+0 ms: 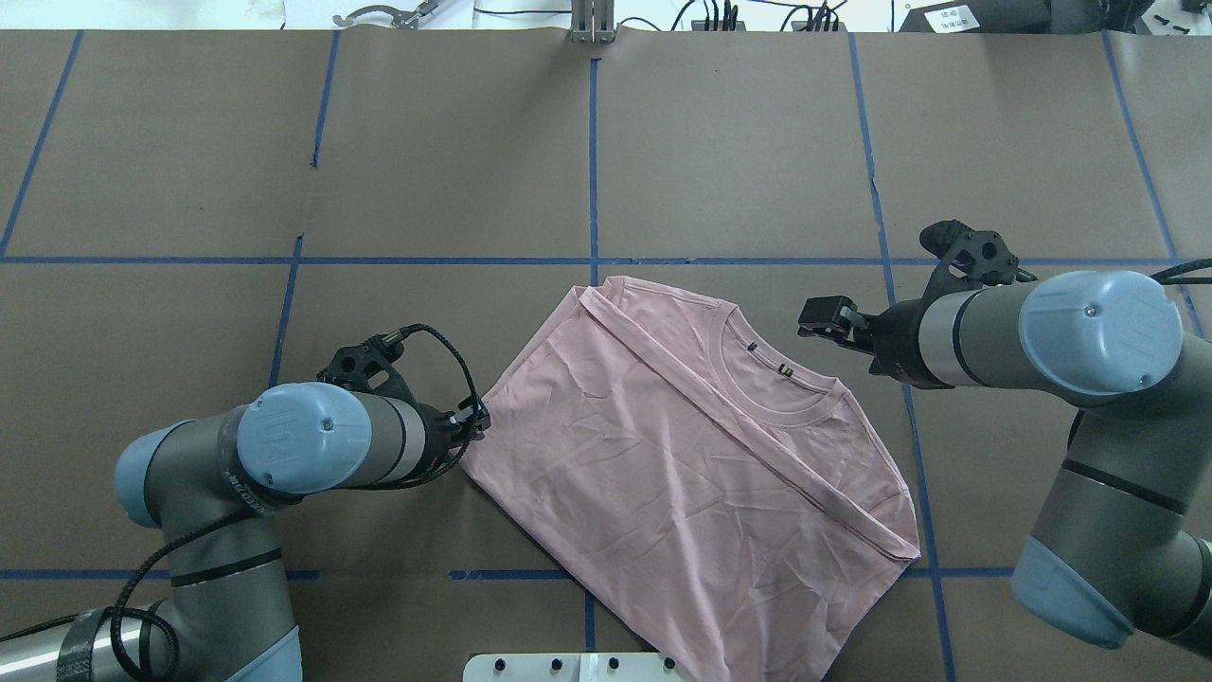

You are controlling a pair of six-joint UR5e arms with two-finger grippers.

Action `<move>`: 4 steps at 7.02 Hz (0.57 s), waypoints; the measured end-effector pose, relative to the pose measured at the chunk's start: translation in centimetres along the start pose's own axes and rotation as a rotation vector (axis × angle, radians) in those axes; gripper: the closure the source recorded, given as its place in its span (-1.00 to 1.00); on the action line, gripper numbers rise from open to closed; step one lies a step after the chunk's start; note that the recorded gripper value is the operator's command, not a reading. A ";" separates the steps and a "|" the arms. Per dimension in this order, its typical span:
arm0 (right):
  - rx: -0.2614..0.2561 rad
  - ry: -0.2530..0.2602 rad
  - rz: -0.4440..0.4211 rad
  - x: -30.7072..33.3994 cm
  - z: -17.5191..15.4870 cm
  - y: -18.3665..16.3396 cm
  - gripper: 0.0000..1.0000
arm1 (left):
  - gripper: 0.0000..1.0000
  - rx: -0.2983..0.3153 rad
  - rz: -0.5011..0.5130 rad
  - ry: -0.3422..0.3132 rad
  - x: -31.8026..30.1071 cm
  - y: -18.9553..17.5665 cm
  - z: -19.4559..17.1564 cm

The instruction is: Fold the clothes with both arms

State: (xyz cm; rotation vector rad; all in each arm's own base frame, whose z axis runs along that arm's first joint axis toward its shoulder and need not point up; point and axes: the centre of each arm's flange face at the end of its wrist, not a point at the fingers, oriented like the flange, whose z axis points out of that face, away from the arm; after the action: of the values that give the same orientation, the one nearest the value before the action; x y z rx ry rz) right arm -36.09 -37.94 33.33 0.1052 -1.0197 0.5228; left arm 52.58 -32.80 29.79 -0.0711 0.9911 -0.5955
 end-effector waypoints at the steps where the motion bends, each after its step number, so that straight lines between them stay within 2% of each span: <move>1: 0.001 0.000 0.001 0.0 0.0 0.0 -1.00 | 0.04 0.004 0.000 -0.004 -0.2 -0.1 0.2; 3: 0.001 0.000 0.003 0.0 0.0 -0.1 -1.00 | 1.00 0.007 -0.001 -0.012 -0.3 -0.1 0.7; 4: 0.001 0.001 0.005 0.0 0.1 -0.1 -1.00 | 1.00 0.007 -0.009 -0.012 -0.2 -0.1 0.7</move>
State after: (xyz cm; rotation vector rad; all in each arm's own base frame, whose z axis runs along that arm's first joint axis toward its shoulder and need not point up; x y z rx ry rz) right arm -36.09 -38.01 33.40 0.1036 -1.0187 0.5275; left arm 53.02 -32.94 30.37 -0.0726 0.9774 -0.6062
